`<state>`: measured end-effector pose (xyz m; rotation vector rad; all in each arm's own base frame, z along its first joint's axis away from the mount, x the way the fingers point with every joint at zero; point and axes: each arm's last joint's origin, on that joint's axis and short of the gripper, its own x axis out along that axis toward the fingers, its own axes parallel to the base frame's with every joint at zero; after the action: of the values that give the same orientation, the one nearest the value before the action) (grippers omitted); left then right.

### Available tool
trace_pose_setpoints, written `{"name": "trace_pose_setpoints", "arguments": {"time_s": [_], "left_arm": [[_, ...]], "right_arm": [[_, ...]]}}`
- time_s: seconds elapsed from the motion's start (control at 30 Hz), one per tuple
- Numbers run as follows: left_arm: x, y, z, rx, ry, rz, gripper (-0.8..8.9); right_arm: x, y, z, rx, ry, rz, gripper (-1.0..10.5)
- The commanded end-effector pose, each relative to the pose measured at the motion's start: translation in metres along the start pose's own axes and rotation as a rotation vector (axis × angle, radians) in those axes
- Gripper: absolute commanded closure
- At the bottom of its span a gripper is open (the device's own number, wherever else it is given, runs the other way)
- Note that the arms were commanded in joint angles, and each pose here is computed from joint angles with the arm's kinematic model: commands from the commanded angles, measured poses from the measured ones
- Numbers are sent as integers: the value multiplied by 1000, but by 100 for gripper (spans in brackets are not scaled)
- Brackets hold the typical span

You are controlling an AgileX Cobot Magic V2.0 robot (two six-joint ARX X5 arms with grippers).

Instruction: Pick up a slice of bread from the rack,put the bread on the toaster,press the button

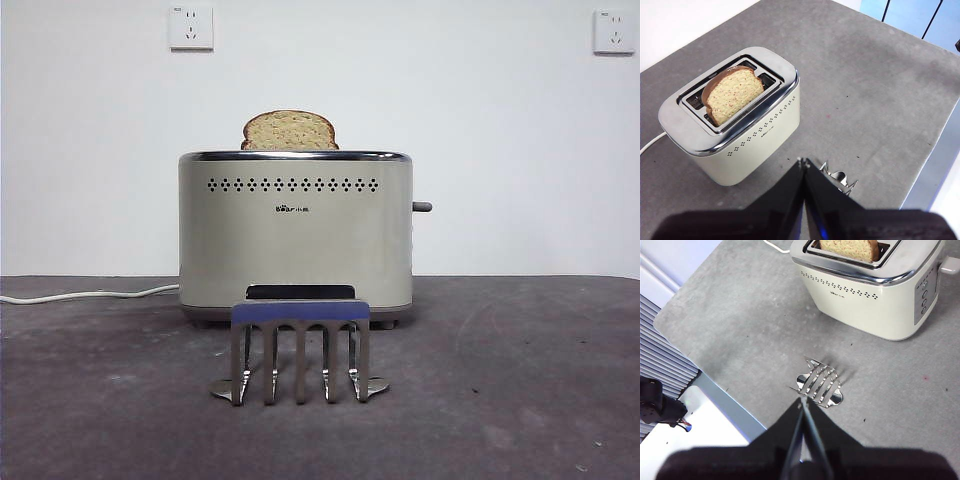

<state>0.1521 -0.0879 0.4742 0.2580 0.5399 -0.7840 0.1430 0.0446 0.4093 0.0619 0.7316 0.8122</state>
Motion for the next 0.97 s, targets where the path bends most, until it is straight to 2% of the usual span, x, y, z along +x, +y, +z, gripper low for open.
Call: {"name": "trace_pose_setpoints", "arguments": {"time_s": [0.03, 0.23, 0.3, 0.4, 0.57, 0.7, 0.83, 0.97], "left_arm": [[1, 0, 0, -2, -1, -2, 817], [-5, 1, -1, -7, -11, 23, 817], [-14, 3, -3, 37, -31, 58, 817], [-39, 5, -4, 52, -140, 134, 817], [-88, 1, -13, 99, -387, 351, 817], [-106, -8, -39, 161, -562, 541, 817], [-99, -13, -78, 194, -687, 775, 817], [-75, -11, -121, 183, -739, 879, 817]], "right_arm": [[1, 0, -1, -1, 1, 3, 946], [1, 0, -1, -1, 0, 2, 946], [1, 0, -1, -1, 0, 2, 946], [1, 0, -1, -1, 0, 2, 946], [1, 0, -1, -1, 0, 2, 946], [1, 0, -1, -1, 0, 2, 946], [1, 0, -1, -1, 0, 2, 946], [1, 0, -1, -1, 0, 2, 946]]}}
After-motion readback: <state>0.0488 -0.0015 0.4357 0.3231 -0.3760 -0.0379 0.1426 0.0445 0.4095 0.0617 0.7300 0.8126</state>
